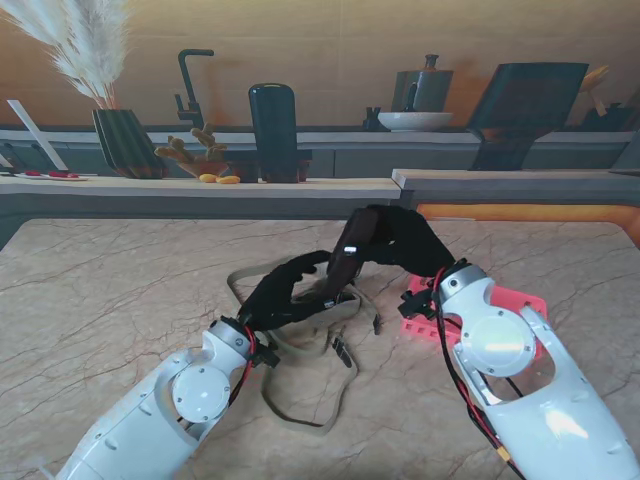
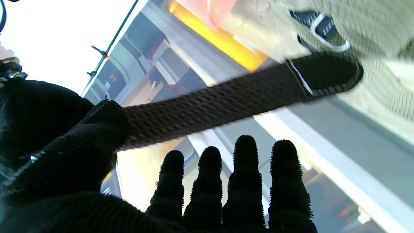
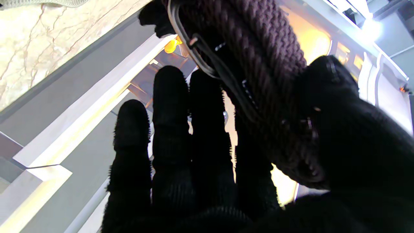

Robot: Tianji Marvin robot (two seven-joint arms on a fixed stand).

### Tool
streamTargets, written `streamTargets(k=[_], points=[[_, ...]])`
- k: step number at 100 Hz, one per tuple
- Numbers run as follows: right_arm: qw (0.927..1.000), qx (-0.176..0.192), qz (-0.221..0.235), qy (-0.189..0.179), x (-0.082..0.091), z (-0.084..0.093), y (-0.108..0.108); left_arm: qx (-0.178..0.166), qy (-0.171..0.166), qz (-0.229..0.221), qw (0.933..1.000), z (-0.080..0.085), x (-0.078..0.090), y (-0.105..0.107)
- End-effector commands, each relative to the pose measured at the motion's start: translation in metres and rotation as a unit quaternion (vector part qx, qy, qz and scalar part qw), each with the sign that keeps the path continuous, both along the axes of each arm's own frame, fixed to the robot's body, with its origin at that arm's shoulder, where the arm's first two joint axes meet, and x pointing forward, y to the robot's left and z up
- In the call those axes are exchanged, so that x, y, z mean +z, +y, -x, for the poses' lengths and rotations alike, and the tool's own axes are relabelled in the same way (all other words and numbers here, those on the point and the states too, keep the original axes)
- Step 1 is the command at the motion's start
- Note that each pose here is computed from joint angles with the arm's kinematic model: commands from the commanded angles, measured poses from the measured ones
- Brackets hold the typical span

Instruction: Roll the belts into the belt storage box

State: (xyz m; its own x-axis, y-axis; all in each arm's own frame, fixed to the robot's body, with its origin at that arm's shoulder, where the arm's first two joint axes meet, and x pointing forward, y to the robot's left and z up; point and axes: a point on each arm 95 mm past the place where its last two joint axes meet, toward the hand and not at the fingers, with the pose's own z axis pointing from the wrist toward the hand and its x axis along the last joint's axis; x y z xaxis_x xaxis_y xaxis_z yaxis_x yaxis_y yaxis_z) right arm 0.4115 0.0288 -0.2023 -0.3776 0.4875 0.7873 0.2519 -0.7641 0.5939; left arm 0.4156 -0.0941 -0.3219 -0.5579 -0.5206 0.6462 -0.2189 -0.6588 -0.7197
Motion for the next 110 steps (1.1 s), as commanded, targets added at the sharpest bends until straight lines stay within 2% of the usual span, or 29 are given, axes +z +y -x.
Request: streamTargets(k=[1, 22, 40, 66, 83, 110], points=[[0.9999, 0.002, -0.011, 0.006, 0.004, 0.003, 0.001, 0.010, 0.001, -0.003, 0.9999, -0.002, -0.004, 0.006], [0.9974, 0.000, -0.038, 0.062, 0.000, 0.002, -0.001, 0.018, -0.012, -0.014, 0.9997, -0.005, -0.004, 0.009], [0.9888, -0.002, -0.072, 0.130, -0.010, -0.004, 0.003, 0.024, -0.024, -0.024, 0.9991, -0.007, -0.004, 0.009], [0.9678, -0.026, -0.128, 0.216, -0.032, -0.014, 0.016, 0.031, -0.026, -0.025, 0.9989, -0.008, -0.004, 0.007], [0.9498, -0.051, -0.165, 0.261, -0.045, -0.018, 0.024, 0.035, -0.035, -0.021, 0.9985, -0.008, -0.004, 0.005], [0.9307, -0.089, -0.203, 0.291, -0.054, -0.023, 0.027, 0.021, -0.048, -0.044, 0.9977, -0.006, -0.004, 0.008]])
